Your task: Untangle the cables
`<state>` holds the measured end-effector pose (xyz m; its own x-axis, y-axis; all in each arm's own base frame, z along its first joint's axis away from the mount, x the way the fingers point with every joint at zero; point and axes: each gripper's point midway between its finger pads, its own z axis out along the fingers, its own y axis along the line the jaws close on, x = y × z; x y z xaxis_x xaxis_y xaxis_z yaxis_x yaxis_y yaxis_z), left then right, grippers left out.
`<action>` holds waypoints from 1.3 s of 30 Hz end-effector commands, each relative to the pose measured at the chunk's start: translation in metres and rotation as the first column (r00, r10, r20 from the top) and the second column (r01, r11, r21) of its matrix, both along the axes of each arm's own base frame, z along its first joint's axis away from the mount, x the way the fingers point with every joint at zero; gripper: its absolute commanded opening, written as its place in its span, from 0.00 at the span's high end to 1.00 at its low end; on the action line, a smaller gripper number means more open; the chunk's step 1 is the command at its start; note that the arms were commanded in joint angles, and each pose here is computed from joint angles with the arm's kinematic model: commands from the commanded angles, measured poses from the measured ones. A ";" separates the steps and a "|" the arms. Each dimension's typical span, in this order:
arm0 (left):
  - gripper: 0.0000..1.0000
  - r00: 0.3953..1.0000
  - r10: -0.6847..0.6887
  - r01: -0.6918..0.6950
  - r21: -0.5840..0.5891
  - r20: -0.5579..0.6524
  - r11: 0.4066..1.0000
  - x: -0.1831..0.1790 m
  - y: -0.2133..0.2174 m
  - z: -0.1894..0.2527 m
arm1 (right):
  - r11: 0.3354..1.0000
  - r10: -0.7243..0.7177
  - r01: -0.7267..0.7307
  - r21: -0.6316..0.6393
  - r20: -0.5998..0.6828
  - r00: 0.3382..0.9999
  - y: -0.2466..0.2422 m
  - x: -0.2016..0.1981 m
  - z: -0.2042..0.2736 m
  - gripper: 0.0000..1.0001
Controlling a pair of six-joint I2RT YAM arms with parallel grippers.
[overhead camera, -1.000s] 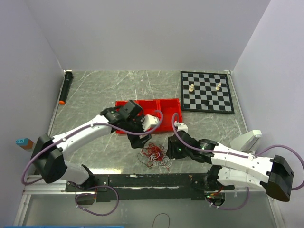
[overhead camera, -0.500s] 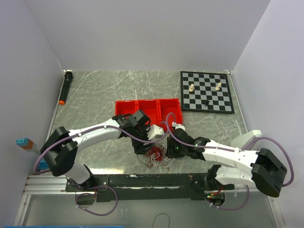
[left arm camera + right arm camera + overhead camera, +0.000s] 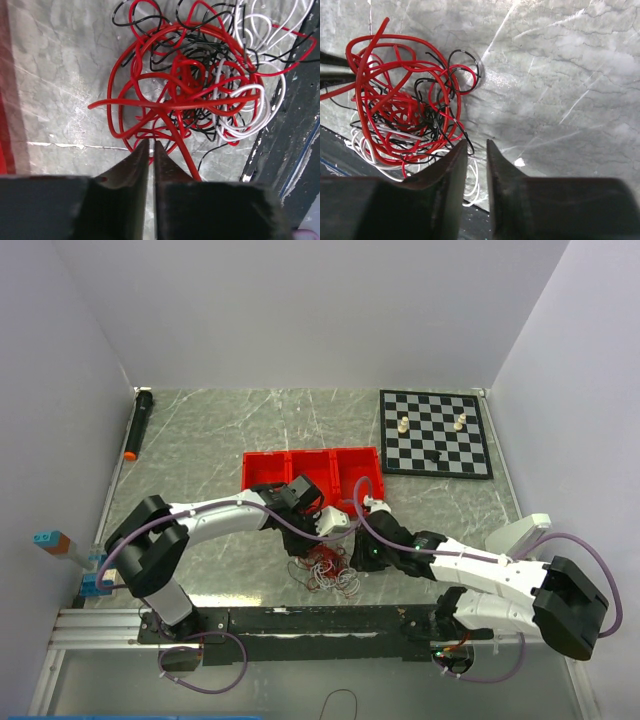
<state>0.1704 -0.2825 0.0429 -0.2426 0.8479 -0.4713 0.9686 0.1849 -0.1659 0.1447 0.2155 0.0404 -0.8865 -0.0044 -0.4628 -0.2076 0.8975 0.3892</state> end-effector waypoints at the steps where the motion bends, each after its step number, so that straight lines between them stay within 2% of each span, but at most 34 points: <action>1: 0.96 1.000 -0.023 0.023 -0.032 0.012 0.999 -0.004 -0.003 0.009 | 1.000 -0.021 0.021 0.014 0.031 0.999 0.002 0.009 0.003 0.76; 2: 0.99 1.000 -0.018 0.019 -0.031 0.021 0.999 -0.003 -0.003 0.010 | 1.000 -0.022 0.021 0.009 0.031 0.999 0.002 0.010 0.002 0.80; 7: 0.99 0.998 0.010 -0.008 -0.036 0.056 0.999 0.004 -0.001 0.020 | 0.999 -0.036 0.036 0.007 0.050 0.998 -0.002 0.012 0.006 1.00; 19: 0.99 0.985 0.094 -0.087 -0.052 0.148 0.995 0.020 0.023 0.057 | 0.990 -0.142 0.144 -0.006 0.129 0.981 -0.036 0.013 0.034 1.00; 22: 0.99 0.985 0.109 -0.100 -0.072 0.134 0.992 0.016 0.025 0.065 | 0.991 -0.134 0.133 0.018 0.129 0.983 -0.035 0.009 0.036 1.00; 23: 0.91 0.987 0.109 -0.099 -0.079 0.122 0.992 0.014 0.025 0.066 | 0.992 -0.129 0.126 0.029 0.124 0.984 -0.033 0.008 0.035 1.00; 25: 0.60 0.991 0.104 -0.097 -0.097 0.079 0.991 0.007 0.020 0.066 | 0.992 -0.125 0.122 0.031 0.106 0.986 -0.031 0.006 0.031 1.00; 26: 0.48 0.993 0.103 -0.097 -0.098 0.052 0.990 0.003 0.018 0.064 | 0.992 -0.123 0.122 0.024 0.094 0.988 -0.031 0.004 0.028 1.00; 27: 0.42 0.994 0.100 -0.096 -0.106 0.037 0.990 0.002 0.014 0.062 | 0.992 -0.127 0.125 0.024 0.085 0.988 -0.030 0.004 0.025 1.00; 31: 0.34 0.998 0.058 -0.061 -0.101 -0.030 0.993 -0.010 0.001 0.047 | 0.992 -0.126 0.126 0.011 0.068 0.990 -0.028 0.002 0.019 1.00; 39: 0.32 0.999 0.006 -0.012 -0.122 -0.049 0.992 -0.010 -0.016 0.038 | 0.991 -0.135 0.135 -0.008 0.048 0.990 -0.031 0.000 0.008 1.00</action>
<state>0.1600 -0.2780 0.0726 -0.2990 0.8103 -0.5040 0.9528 0.2247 -0.2042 0.1430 0.1814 0.0499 -0.8569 0.0898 -0.5075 -0.1146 0.9269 0.3575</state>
